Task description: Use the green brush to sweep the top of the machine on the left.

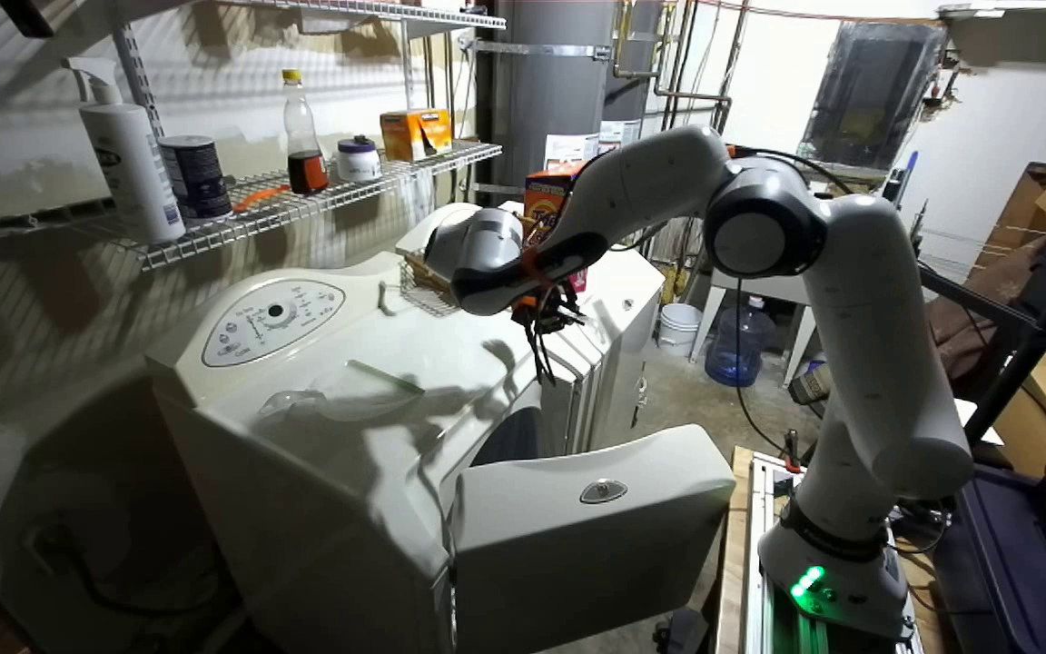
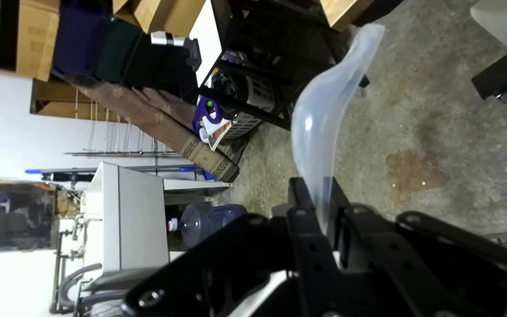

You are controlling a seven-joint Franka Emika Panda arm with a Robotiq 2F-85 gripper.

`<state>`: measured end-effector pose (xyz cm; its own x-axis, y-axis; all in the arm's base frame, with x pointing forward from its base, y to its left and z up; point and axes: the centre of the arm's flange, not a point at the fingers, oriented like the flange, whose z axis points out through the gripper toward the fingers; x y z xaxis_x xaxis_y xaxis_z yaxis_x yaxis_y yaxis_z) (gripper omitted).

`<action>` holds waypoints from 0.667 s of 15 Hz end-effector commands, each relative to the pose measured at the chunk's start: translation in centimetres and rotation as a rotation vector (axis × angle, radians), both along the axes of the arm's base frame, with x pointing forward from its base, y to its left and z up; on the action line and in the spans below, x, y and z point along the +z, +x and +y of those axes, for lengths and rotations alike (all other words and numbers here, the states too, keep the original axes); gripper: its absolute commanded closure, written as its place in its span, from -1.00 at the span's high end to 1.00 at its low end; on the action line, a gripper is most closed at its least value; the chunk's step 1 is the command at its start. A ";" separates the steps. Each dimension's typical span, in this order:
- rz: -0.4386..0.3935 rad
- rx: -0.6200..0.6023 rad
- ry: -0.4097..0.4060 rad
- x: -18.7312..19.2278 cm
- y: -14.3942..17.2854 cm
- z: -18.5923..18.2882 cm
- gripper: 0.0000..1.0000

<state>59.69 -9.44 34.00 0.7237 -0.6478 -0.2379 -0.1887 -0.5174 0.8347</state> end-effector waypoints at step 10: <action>0.383 0.273 -0.250 -7.3 10.9 -6.1 -0.94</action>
